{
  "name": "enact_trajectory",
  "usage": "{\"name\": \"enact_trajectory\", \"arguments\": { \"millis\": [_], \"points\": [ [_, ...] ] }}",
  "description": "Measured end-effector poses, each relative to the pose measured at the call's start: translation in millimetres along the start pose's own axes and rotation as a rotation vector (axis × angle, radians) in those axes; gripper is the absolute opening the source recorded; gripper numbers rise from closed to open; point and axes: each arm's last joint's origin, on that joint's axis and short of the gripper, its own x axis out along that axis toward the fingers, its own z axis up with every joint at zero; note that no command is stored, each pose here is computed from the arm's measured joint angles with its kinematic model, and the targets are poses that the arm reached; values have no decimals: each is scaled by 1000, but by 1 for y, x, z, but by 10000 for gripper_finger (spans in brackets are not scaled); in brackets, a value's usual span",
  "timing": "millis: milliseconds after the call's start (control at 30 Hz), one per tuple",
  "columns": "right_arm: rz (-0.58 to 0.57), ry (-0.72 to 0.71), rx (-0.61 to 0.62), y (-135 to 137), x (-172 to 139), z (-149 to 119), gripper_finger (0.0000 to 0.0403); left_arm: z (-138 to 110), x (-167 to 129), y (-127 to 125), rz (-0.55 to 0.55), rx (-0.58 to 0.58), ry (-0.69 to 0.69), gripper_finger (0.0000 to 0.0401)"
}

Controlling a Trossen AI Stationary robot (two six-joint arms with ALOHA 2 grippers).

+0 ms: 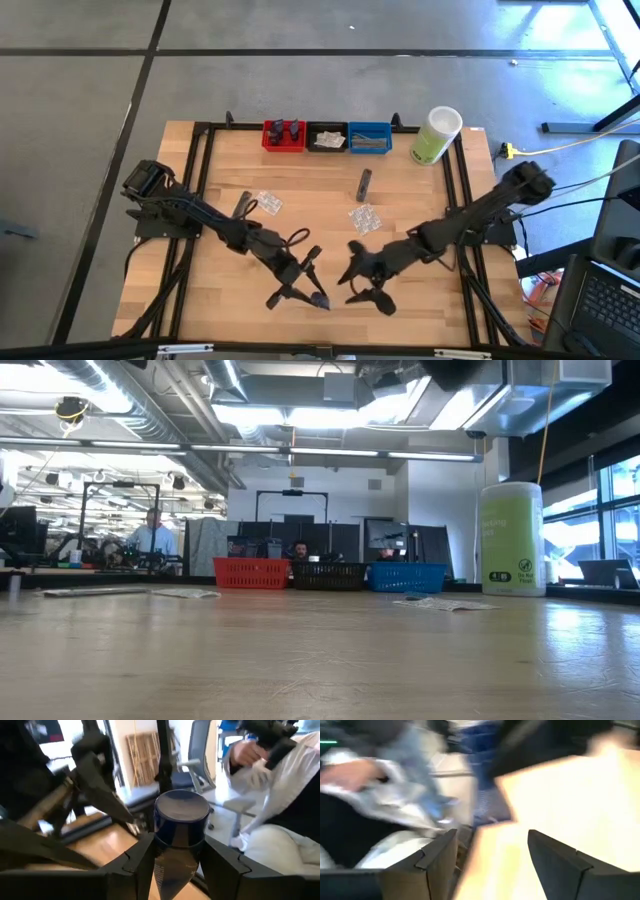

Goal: Pick & Place Travel size toiletries
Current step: Put the blue shave cream into the red bin

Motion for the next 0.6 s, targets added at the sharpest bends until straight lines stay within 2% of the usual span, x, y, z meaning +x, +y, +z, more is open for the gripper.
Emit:
{"name": "enact_trajectory", "arguments": {
  "millis": [67, 167, 300, 467, 600],
  "points": [
    [-130, 23, 40, 4, -10, -4, 244, -4, 0, 0, 35, -29, 46, 143],
    [-281, 21, 59, 10, -18, -11, 234, -11, -1, 4, 165, -41, 136, 143],
    [-348, -4, 28, 16, -15, -16, 217, -18, -3, 7, 335, -51, 222, 143],
    [-439, -7, -40, 13, -9, -21, 197, -24, -7, 11, 532, -120, 286, 143],
    [-473, -15, -95, 10, -8, -21, 186, -28, -10, 13, 641, -174, 317, 143]
  ]
}}
